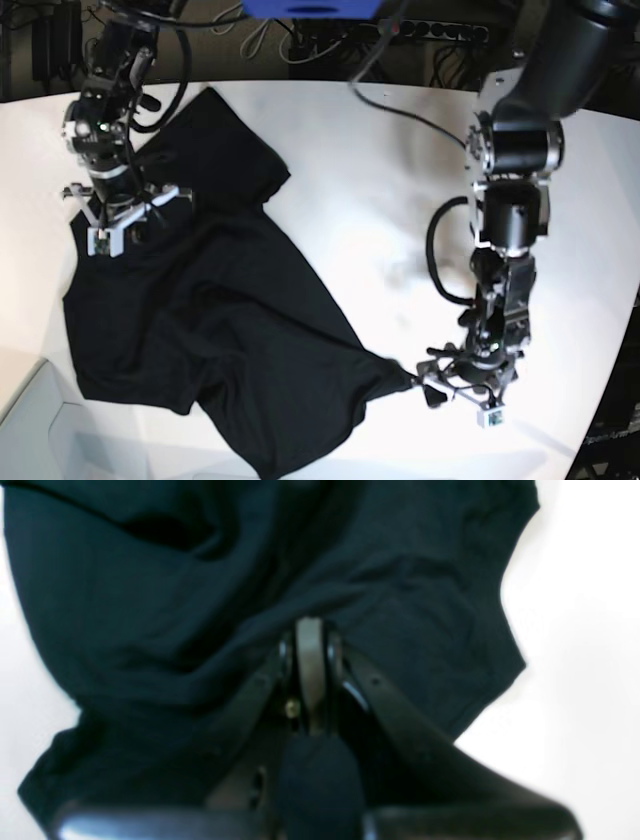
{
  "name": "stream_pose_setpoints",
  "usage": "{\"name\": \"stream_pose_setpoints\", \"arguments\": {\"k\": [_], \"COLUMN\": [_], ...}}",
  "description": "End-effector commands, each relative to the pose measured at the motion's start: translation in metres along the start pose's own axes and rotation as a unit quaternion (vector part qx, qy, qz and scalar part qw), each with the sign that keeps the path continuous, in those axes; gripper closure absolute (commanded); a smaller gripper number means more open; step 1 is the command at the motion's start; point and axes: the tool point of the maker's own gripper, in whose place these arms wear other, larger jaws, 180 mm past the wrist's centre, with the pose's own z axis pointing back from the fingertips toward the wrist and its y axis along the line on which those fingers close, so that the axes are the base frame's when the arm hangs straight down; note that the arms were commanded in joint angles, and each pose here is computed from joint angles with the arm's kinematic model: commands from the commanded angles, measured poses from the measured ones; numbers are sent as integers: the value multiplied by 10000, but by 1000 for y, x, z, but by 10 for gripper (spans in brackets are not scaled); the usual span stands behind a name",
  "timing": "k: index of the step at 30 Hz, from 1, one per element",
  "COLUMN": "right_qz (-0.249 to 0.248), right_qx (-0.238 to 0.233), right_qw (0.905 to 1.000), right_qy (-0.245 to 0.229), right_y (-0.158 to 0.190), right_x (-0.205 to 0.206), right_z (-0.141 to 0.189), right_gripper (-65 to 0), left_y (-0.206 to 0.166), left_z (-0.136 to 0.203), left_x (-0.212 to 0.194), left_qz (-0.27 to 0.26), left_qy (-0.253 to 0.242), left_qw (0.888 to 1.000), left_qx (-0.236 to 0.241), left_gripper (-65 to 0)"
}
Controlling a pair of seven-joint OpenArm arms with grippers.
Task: Layout the t-shirt on the table in an organized manner, then fold the t-shirt properly
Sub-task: 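Grasp the shirt collar with the right gripper and a hem corner with the left, then release the hem corner with the left gripper and reposition it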
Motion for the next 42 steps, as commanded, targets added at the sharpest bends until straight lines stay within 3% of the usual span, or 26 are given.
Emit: {"name": "stream_pose_setpoints", "arguments": {"k": [1,6,9,12,17,22,30,36,42], "right_qz": [12,71,138,243,440,392,600,1033,1267], "right_qx": [-22,-2,171,466,1021,1330,1233,1047,1090], "right_qw": [9999,10000,9997,9986,9937,9900,9862,9795,9806], "right_qy": [-154,-7,106,99,-127,275,932,1375,1024], "right_y": [-1,1,14,37,81,103,82,43,23], "right_x": [6,-8,-17,-16,3,-21,-74,-116,-133], "right_z": [6,16,17,16,8,-17,-17,3,28], "right_gripper": [0,0,0,0,0,0,0,0,0], "left_y": [-5,-24,-52,-62,-54,-15,77,84,76], "left_z": [-4,-19,-21,-20,-19,-18,0,12,15], "left_x": [28,20,2,-14,-25,-18,-27,-6,-5], "left_qz": [20,-369,-729,-766,-746,-629,163,35,-17], "left_qy": [-373,-675,-685,-597,-505,-529,-375,-571,-618], "left_qw": [9993,9969,9941,9940,9949,9965,9981,9977,9978], "left_qx": [-58,-163,-412,-499,-446,-148,465,365,250], "left_gripper": [-478,-482,-482,-482,-482,-482,-482,-482,-482]}}
